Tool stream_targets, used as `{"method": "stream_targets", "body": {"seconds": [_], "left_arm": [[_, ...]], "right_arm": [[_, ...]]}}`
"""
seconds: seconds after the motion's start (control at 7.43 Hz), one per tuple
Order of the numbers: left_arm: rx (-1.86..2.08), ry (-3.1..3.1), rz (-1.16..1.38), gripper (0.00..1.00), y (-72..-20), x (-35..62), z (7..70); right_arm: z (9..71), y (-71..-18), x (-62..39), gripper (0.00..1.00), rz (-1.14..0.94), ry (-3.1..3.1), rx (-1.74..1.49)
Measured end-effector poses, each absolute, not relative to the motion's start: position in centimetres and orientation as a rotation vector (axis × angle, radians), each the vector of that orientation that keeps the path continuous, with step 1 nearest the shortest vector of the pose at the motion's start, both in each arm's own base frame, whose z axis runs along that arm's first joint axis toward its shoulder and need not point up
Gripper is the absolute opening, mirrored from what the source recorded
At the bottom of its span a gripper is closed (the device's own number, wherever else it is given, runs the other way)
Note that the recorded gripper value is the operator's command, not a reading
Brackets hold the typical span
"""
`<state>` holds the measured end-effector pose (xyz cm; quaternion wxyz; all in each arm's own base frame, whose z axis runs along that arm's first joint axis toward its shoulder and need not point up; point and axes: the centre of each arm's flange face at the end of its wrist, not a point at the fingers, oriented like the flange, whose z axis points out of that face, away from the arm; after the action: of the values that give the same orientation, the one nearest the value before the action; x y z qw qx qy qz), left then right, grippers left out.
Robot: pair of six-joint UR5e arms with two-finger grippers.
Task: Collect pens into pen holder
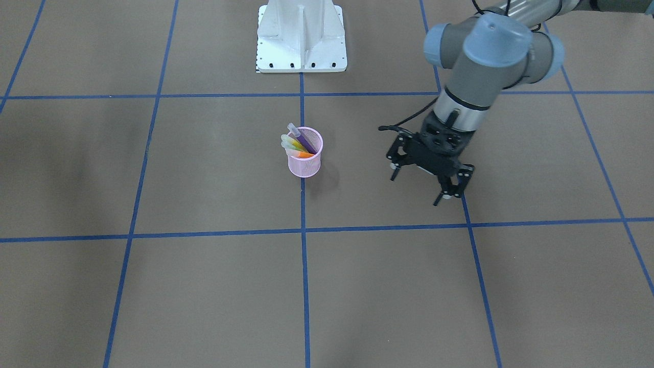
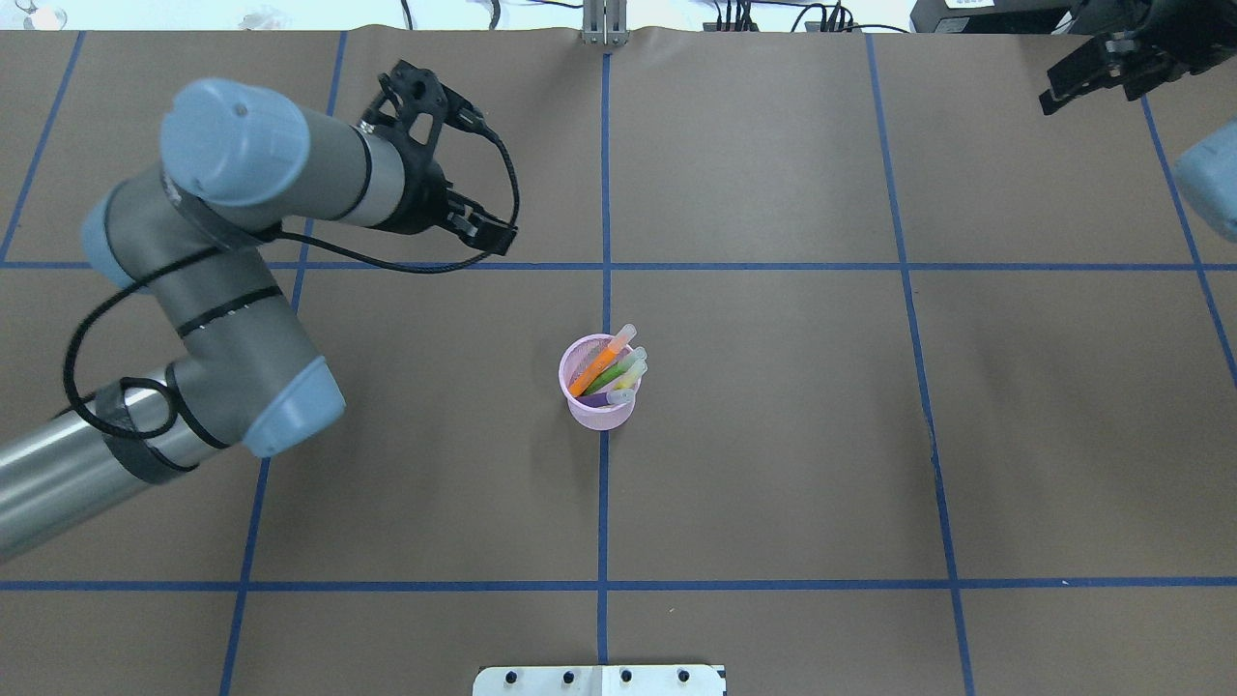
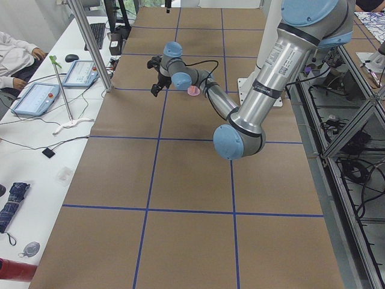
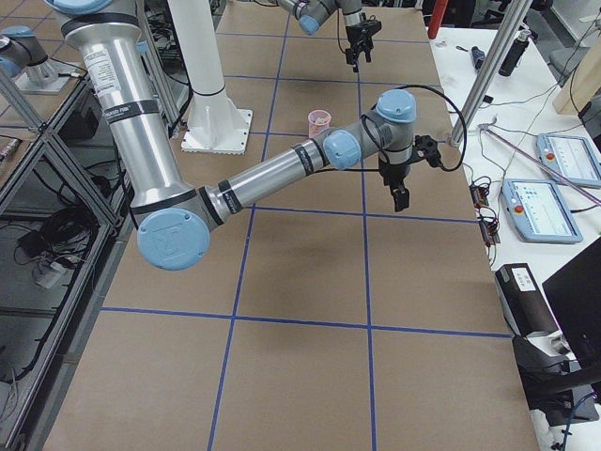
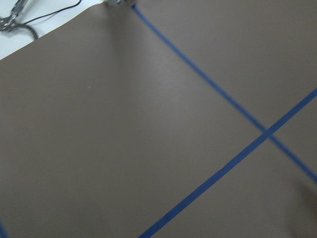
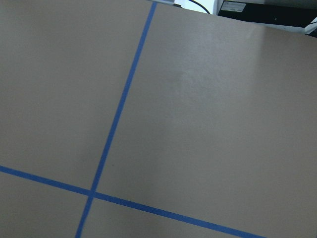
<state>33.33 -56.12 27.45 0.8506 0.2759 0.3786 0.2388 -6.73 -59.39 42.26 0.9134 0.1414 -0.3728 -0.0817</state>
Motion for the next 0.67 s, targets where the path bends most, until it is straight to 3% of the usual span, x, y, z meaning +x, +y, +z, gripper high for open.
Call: {"method": "stream_targets", "body": {"seconds": [0.4,0.67], "left_arm": [[0.439,0.779,0.550,1.00,-59.2,15.9,39.4],[0.398,0.758,0.489,1.00,-57.2,5.2,47.5]], "right_arm": [[52.5,-56.4,1.8,1.00,-0.240,-0.723,0.264],[59.1,-51.9,5.9,1.00,-0.257,-0.701,0.223]]}}
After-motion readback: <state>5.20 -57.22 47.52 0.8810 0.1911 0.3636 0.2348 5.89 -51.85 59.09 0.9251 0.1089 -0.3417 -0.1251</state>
